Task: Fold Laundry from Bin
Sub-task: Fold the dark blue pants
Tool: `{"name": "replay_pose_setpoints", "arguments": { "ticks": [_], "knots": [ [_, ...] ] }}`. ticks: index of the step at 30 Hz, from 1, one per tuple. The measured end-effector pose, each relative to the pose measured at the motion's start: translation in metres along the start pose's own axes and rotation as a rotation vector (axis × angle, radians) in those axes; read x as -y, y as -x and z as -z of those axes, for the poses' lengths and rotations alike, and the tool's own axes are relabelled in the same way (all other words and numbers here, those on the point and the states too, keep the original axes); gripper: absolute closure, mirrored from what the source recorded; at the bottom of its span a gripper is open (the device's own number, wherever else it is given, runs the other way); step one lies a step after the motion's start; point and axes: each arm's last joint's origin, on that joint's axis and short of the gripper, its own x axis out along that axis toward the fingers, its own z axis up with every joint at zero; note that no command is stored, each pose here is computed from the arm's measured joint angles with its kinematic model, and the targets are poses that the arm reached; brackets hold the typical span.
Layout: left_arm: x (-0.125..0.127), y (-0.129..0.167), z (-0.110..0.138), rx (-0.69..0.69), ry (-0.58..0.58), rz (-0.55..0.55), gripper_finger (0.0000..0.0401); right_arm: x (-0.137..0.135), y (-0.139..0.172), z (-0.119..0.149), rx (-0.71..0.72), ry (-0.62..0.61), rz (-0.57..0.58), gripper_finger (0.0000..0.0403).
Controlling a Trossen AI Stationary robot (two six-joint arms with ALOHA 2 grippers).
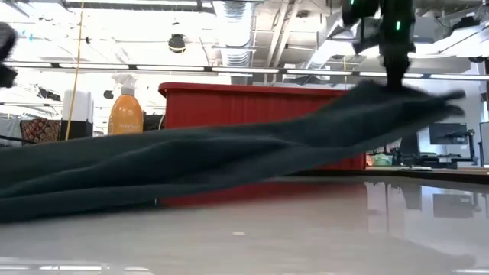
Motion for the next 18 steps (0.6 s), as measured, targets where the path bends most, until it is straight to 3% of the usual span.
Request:
{"name": "replay_pose_setpoints", "arguments": {
  "ticks": [9, 15, 18],
  "knots": [
    [-0.020, 0.005, -0.038, 0.173, -0.079, -0.082, 0.0330, 0.042, 0.101, 0.025, 0.316, -0.105, 0.059, 0.0367],
    [-0.025, 0.021, -0.061, 0.248, -0.223, -0.160, 0.0320, 0.054, 0.124, 0.032, 0.409, -0.156, 0.075, 0.0367],
    [-0.023, 0.047, -0.064, 0.257, -0.262, -0.231, 0.0313, 0.053, 0.123, 0.030, 0.404, -0.148, 0.059, 0.0367]
  ]
}}
